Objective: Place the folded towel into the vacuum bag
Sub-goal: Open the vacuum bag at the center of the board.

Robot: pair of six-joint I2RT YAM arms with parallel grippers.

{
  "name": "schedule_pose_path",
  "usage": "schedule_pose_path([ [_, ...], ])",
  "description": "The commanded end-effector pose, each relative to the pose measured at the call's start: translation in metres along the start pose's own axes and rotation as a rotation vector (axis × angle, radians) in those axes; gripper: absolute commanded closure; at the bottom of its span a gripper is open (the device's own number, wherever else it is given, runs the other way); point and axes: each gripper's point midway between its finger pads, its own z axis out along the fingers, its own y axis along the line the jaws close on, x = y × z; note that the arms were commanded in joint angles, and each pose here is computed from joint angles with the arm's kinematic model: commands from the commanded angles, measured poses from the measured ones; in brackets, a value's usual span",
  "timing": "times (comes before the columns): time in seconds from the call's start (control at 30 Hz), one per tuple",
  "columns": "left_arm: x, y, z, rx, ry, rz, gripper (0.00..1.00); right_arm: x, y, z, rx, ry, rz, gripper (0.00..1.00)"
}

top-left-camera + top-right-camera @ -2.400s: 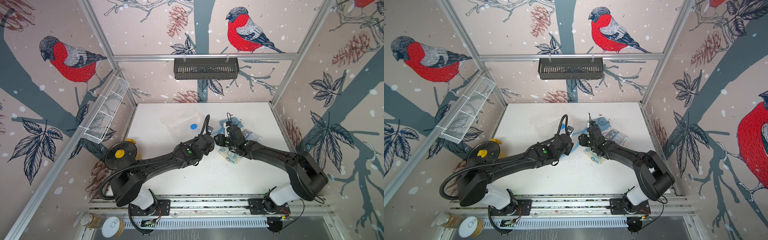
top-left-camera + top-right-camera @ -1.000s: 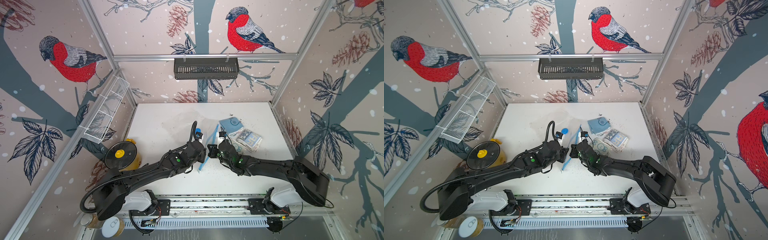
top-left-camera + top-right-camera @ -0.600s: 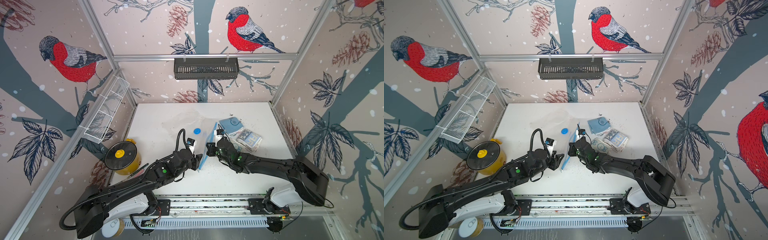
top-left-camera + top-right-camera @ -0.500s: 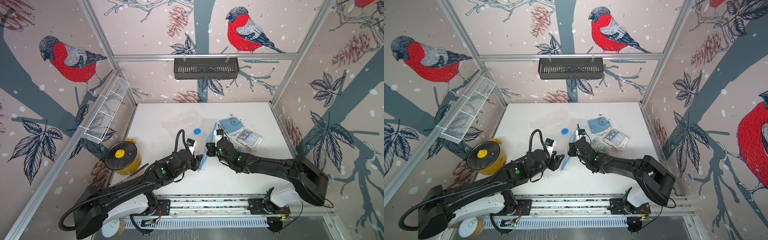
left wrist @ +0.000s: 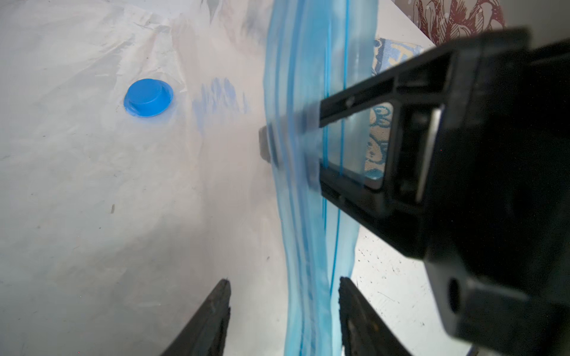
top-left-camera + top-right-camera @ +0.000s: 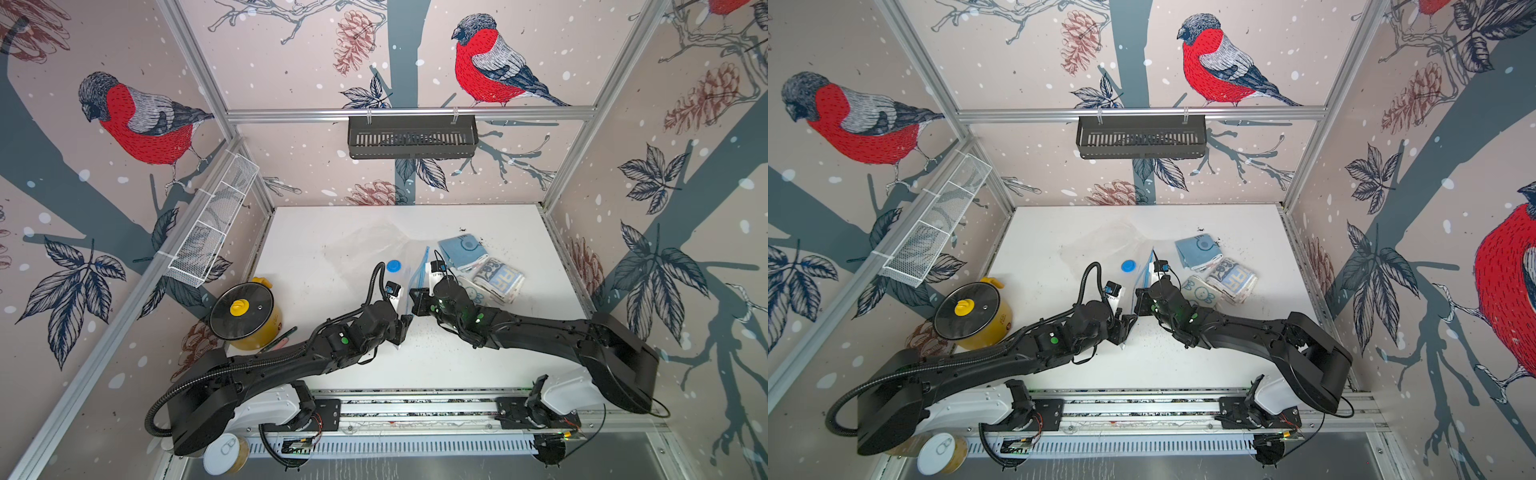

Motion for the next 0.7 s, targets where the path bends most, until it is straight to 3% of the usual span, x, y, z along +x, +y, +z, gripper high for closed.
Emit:
schedule_pose_path([
  [0.0,-0.013,0.006,0.001,-0.041,-0.067,-0.045,0.47,-0.005,0.007,-0.003,-0.025,-0.027,0.018,0.99],
  [0.4,0.005,0.028,0.01,-0.165,-0.014,-0.084,0.58,-0.002,0.013,-0.005,-0.051,-0.033,0.023,0.99],
  [0.67,0.014,0.02,0.014,-0.13,0.041,-0.106,0.55,-0.006,0.013,-0.005,-0.044,-0.05,0.025,0.99],
])
